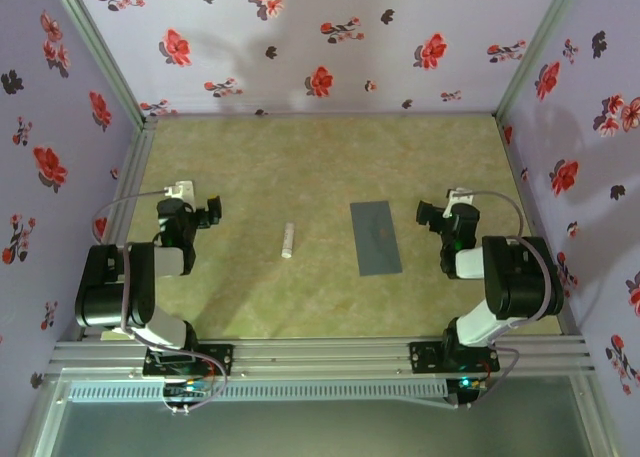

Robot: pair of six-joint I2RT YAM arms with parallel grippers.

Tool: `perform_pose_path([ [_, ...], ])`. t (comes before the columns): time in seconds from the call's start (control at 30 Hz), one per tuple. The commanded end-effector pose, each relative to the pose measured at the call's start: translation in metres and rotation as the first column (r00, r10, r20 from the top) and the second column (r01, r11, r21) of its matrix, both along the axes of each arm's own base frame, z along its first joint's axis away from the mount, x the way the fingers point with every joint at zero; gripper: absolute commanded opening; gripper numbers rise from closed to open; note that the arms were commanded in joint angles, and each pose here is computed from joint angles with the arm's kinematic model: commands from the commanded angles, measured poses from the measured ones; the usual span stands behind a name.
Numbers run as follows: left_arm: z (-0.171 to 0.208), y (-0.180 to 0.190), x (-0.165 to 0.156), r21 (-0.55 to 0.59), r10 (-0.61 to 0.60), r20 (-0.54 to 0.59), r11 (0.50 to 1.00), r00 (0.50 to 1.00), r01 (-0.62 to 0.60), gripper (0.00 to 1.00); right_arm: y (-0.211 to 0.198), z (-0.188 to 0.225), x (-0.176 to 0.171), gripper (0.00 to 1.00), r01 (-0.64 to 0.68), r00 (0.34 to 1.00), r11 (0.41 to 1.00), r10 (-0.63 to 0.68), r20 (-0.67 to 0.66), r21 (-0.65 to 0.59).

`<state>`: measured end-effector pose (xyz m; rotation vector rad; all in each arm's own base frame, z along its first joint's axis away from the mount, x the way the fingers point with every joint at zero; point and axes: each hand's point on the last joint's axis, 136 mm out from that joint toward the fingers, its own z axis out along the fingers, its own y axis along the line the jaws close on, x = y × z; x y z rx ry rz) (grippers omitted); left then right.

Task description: Place the letter into the envelope and seal it

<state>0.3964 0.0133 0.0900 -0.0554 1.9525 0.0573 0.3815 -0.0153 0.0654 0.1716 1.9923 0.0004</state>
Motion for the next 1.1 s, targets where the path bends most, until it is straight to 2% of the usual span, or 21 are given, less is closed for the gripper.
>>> perform_pose_path([
  [0.0, 0.0044, 0.0037, 0.0020, 0.018, 0.001, 0.028, 1.000, 1.000, -0.001, 1.00, 0.0030, 0.0243, 0.0121, 0.99, -0.026, 0.994, 1.000, 0.025, 0.106, 0.007],
  [0.23, 0.0040, 0.0033, 0.0019, 0.018, -0.001, 0.026, 1.000, 1.000, 0.000, 1.00, -0.0041, 0.0207, 0.0151, 0.99, 0.018, 0.999, 1.000, -0.018, 0.048, 0.002],
  [1.07, 0.0038, 0.0032, 0.0018, 0.018, -0.001, 0.026, 1.000, 1.000, 0.000, 1.00, -0.0026, 0.0197, 0.0179, 0.99, 0.010, 0.999, 1.000, -0.010, 0.045, 0.001],
])
